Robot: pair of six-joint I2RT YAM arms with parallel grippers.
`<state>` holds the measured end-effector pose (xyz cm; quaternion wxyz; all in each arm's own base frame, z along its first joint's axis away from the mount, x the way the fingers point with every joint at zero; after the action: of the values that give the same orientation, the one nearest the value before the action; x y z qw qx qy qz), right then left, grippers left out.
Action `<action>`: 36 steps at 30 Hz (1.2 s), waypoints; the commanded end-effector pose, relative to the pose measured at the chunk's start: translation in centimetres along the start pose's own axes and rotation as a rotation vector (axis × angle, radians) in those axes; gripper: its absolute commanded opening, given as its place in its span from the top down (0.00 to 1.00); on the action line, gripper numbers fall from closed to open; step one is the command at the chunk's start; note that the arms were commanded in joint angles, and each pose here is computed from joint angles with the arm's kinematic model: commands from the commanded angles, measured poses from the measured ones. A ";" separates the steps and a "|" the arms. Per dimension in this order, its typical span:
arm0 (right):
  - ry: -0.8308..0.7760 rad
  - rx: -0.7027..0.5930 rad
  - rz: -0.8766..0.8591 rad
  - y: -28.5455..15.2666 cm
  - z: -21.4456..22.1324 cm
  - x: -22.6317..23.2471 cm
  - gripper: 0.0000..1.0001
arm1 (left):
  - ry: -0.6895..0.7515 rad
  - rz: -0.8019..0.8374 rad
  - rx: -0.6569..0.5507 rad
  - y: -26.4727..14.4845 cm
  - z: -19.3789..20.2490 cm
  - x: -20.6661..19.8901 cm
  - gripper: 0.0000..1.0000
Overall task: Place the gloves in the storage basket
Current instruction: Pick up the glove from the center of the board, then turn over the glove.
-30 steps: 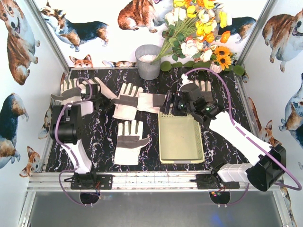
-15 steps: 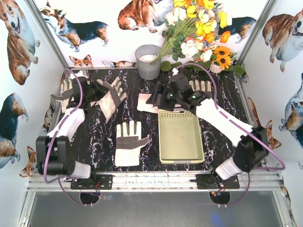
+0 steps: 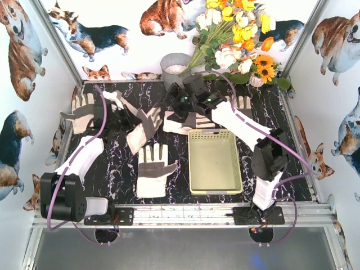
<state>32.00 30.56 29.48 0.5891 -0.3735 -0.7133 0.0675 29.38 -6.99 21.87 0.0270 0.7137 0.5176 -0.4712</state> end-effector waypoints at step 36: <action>0.085 0.222 0.301 7.6 3.1 -3.5 0.52 | 0.098 0.124 0.186 2.0 7.6 -4.8 1.00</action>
<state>32.59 34.53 20.12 0.6580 -0.4157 -0.5862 0.2249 25.96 -14.97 20.00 -0.0416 0.7632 0.4243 -0.4856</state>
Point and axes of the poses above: each gripper's point midway between its finger pads, its own y axis out along the fingers, its own x axis along the line the jaws close on, z = x × y, the point moved 10 cm from there along -y, back along the fingers, and after that the axes turned 9 degrees about -y, right-handed, at the moved point
